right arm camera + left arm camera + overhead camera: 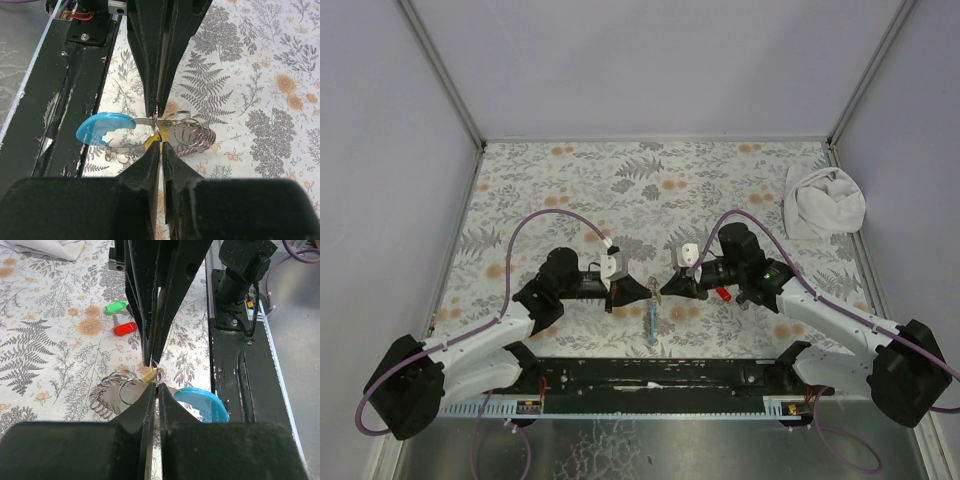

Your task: Put the keys on the keyring

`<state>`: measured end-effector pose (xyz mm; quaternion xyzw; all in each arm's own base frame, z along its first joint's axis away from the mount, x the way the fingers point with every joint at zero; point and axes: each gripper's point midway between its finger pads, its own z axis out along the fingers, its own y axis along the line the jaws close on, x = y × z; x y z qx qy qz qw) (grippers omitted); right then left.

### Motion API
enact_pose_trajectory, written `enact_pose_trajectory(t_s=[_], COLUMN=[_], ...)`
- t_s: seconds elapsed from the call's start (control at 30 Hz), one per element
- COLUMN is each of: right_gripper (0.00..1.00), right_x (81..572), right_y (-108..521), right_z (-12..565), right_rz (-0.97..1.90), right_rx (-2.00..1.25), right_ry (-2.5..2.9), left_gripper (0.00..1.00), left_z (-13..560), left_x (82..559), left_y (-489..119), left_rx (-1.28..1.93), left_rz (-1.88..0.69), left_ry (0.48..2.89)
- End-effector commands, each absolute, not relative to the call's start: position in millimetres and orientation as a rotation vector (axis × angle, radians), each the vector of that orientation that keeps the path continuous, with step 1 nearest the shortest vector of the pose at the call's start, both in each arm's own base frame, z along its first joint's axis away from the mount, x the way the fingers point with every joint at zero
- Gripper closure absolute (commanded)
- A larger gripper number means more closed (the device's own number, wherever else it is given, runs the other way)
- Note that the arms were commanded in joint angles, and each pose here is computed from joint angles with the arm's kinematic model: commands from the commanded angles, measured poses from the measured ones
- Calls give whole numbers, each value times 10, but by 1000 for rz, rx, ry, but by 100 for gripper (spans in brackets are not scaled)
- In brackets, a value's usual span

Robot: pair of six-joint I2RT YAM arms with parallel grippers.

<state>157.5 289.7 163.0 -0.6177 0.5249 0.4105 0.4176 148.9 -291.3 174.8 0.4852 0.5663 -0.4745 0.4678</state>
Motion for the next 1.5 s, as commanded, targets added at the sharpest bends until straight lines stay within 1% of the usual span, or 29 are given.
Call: enact_pose_trajectory(t_s=[0.0, 0.13, 0.4, 0.5, 0.57, 0.6, 1.07, 1.47], right_gripper=[87, 80, 79, 84, 93, 99, 100, 100], right_x=[1563, 1553, 1510, 1502, 1500, 1500, 1514, 1585], right_y=[2990, 2996, 2998, 3002, 3005, 3006, 3004, 2987], right_z=[1858, 1876, 1872, 1869, 1875, 1880, 1961, 2019], right_rz=[1050, 1056, 1080, 1089, 1092, 1092, 1080, 1039], right_rx=[-1549, -1548, -1571, -1577, -1579, -1579, -1565, -1522], right_ry=[1206, 1193, 1178, 1180, 1179, 1178, 1168, 1213], left_gripper=[100, 100, 100, 100, 100, 100, 100, 100], left_z=[1925, 1917, 1917, 1921, 1922, 1916, 1819, 1797], left_x=[1442, 1424, 1423, 1427, 1430, 1428, 1495, 1505], left_y=[-2955, -2959, -2965, -2963, -2964, -2963, -2999, -3000], left_rx=[1207, 1218, 1223, 1222, 1221, 1223, 1244, 1254], left_rz=[-1181, -1191, -1192, -1190, -1190, -1191, -1170, -1157], left_ry=[1283, 1280, 1280, 1279, 1281, 1284, 1362, 1376])
